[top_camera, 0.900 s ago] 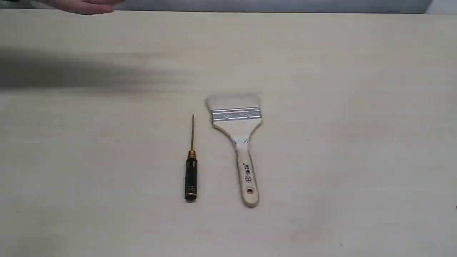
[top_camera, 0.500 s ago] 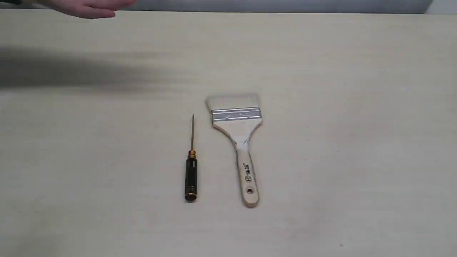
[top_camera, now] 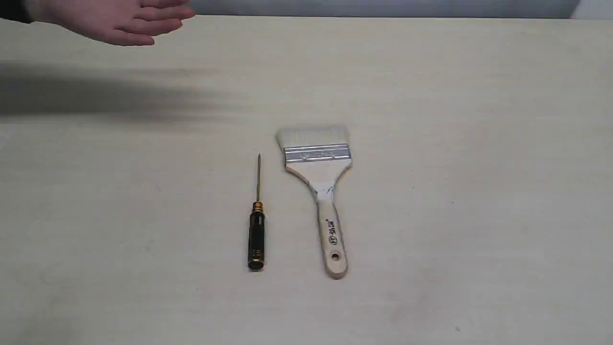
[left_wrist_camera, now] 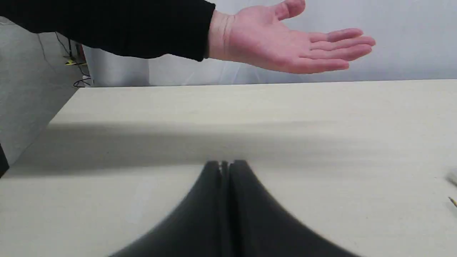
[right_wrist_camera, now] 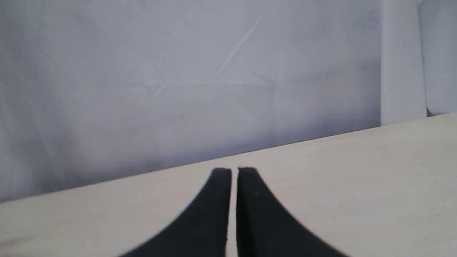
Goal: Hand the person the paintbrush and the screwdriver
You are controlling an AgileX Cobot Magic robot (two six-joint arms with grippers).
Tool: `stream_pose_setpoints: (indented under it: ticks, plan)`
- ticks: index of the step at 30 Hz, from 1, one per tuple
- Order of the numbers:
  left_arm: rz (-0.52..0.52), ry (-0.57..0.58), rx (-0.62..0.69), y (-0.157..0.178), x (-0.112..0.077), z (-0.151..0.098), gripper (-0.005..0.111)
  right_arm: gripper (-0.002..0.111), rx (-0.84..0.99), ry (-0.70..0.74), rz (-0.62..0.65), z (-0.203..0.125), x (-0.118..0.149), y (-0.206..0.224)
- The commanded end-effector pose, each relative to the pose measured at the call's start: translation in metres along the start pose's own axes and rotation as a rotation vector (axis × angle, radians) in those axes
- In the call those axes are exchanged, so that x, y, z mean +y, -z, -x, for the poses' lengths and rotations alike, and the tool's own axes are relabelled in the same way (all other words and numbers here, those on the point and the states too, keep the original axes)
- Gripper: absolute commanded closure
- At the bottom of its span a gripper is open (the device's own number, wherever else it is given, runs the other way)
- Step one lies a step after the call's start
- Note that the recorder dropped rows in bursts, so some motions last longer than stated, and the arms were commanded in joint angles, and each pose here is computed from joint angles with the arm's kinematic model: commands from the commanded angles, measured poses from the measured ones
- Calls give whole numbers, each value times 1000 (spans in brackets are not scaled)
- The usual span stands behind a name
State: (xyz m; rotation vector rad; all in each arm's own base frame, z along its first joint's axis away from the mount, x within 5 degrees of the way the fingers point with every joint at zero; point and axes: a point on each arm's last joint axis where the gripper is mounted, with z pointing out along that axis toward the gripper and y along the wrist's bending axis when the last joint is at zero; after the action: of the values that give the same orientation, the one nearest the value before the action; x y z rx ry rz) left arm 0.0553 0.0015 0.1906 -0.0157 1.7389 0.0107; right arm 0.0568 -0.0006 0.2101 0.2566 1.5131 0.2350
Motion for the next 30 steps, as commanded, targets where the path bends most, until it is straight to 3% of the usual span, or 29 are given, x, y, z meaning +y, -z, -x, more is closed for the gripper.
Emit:
stream_pose_setpoints:
  ticks: [1,8,17,22,30]
  plan:
    - [-6,2,-8,0,0,0,107,104,-21,-107,8,1,0,0]
    - [-6,2,-8,0,0,0,107,104,53,-126,57,4,7,2]
    - [-6,2,-8,0,0,0,107,104,-37,-6,338,87,47,19]
    - [-6,2,-8,0,0,0,107,100,125,93,420,112,70,-2]
    - [-6,5,-4,0,0,0,107,75,515,213,513,103,101,-80]
